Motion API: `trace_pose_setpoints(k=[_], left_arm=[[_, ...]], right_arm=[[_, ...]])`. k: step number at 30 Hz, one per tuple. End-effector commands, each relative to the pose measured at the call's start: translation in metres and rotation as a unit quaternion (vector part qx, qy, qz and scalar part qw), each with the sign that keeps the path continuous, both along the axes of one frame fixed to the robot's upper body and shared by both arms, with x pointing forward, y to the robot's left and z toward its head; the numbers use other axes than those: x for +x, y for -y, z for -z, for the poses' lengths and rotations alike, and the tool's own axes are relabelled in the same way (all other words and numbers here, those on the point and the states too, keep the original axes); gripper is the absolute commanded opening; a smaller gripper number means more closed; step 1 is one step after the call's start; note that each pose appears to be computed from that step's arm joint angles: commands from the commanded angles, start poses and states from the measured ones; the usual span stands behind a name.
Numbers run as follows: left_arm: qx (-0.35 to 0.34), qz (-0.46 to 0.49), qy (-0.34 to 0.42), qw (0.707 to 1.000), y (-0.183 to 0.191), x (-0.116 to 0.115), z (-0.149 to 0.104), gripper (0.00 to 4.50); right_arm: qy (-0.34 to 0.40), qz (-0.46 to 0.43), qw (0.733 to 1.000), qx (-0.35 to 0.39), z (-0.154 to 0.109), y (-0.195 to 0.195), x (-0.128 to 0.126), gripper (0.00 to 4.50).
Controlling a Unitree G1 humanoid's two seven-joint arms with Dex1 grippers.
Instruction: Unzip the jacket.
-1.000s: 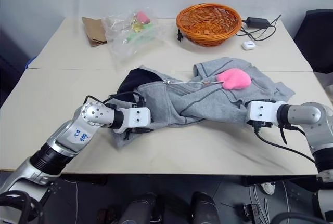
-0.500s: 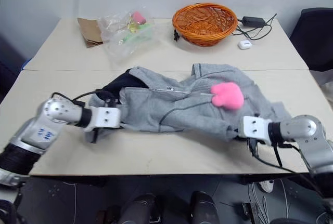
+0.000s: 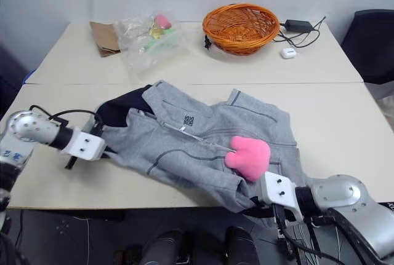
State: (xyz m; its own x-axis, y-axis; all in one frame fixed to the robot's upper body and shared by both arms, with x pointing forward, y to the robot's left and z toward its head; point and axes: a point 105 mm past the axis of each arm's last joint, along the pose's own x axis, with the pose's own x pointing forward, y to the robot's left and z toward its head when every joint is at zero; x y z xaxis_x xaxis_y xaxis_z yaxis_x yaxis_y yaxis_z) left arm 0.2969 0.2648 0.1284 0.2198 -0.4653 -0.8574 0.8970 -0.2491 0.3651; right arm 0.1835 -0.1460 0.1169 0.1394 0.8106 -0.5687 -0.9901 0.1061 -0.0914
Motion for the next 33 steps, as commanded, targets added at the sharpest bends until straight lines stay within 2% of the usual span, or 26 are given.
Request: trace_pose_setpoints(k=[1,7,12,14,17,21,24,26,29,31,33], left_arm=[[0.036,-0.015,-0.133,0.990,-0.016,-0.044,0.016,0.00],[0.036,-0.050,-0.188,0.980,-0.012,-0.076,0.014,0.00],[0.018,-0.084,-0.136,0.987,-0.008,-0.064,0.017,0.00],[0.010,-0.093,-0.128,0.987,-0.008,-0.062,0.019,0.00],[-0.002,-0.106,-0.126,0.986,-0.008,-0.064,0.020,0.75],[0.000,-0.127,-0.153,0.980,-0.016,-0.077,0.014,1.84],[-0.007,-0.141,-0.183,0.973,-0.024,-0.089,-0.003,2.79],[-0.054,-0.154,-0.192,0.968,-0.019,-0.087,-0.022,3.41],[-0.118,-0.158,-0.203,0.959,-0.006,-0.080,-0.048,4.41],[-0.193,-0.135,-0.213,0.948,0.014,-0.071,-0.081,4.46],[-0.238,-0.114,-0.204,0.943,0.029,-0.056,-0.102,4.46]], right_arm=[[0.018,0.004,1.000,0.005,-0.008,-0.004,-0.005,0.07],[0.021,0.006,1.000,-0.018,-0.006,0.004,-0.012,0.07],[0.024,0.021,0.999,-0.017,-0.011,0.010,-0.009,0.07],[0.018,0.025,0.999,-0.015,-0.013,0.012,-0.008,0.64],[0.016,0.022,0.999,-0.026,-0.017,0.018,-0.010,1.56],[0.006,0.032,0.999,-0.029,-0.030,0.029,-0.011,2.89],[-0.004,0.031,0.999,-0.031,-0.047,0.042,-0.013,3.95],[0.003,0.036,0.999,-0.024,-0.064,0.052,-0.006,4.50],[0.022,0.051,0.998,-0.004,-0.085,0.061,0.009,4.50],[0.055,0.074,0.996,0.015,-0.102,0.068,0.035,4.50],[0.079,0.095,0.992,0.025,-0.110,0.072,0.059,4.50]])
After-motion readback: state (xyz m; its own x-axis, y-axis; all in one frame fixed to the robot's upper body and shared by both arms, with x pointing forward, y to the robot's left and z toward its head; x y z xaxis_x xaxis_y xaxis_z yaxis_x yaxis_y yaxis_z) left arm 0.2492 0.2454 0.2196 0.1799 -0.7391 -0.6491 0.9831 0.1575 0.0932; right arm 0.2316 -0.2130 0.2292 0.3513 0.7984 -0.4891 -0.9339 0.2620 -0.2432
